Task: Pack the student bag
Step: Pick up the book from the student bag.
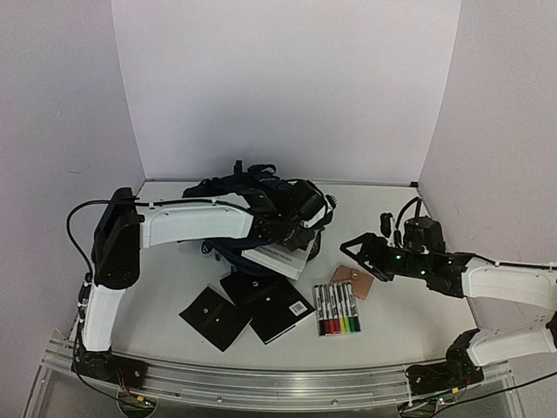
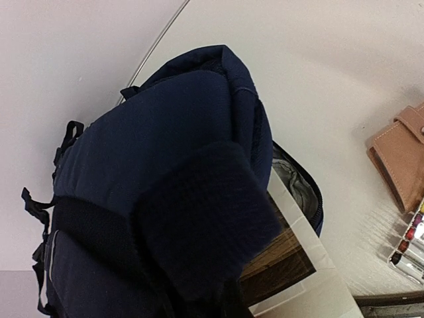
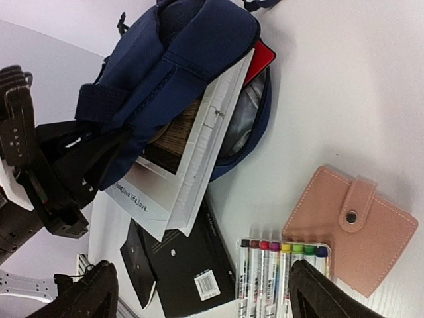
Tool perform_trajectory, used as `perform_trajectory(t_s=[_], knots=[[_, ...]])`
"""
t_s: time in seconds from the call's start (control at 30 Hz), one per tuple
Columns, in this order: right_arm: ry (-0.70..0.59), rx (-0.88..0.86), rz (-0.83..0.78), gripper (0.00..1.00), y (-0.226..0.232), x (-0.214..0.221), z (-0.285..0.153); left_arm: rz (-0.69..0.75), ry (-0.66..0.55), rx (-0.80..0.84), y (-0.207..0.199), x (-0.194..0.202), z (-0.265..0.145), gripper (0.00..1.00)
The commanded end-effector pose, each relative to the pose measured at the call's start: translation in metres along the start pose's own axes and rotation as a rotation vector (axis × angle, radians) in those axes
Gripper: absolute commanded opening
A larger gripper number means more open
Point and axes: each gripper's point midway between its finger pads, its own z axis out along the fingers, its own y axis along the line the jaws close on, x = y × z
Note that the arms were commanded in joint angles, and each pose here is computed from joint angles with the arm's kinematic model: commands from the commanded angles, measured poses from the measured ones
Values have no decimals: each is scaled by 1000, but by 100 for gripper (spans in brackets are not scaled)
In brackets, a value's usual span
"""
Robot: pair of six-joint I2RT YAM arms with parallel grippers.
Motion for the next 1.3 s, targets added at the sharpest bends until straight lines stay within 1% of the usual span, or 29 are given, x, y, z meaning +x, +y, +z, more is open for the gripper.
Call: perform_trajectory(t_s=[0.0,0.03,0.1,0.2,0.3,0.43,0.57,0.73,0.97,1.03,1.07,1.2,1.27], knots=[[-15,-146,84,79,26,-6,9,-128,-140,-117,65,-49,-50,0],[-13,-160,98,77,28,-6,12,-145,-163,-109,70,-56,-58,0],[-1,-193,117,76,35,-5,20,-182,-211,-74,79,-71,-77,0],[19,-253,123,83,56,-2,31,-228,-233,7,91,-77,-94,0],[35,-254,123,89,66,6,48,-292,-250,96,107,-80,-110,0],[51,-256,156,91,61,16,70,-342,-285,162,129,-80,-128,0],[95,-264,183,91,49,32,95,-393,-312,213,144,-77,-140,0],[125,-355,190,91,63,42,114,-408,-321,224,150,-75,-149,0],[144,-400,173,86,68,51,137,-437,-368,243,157,-84,-166,0],[145,-420,173,81,70,53,142,-445,-377,246,158,-85,-169,0],[150,-427,179,74,69,55,144,-450,-380,246,160,-85,-171,0],[160,-468,218,41,70,59,143,-474,-381,234,168,-83,-173,0],[155,-473,230,27,70,58,136,-488,-381,220,175,-80,-175,0]])
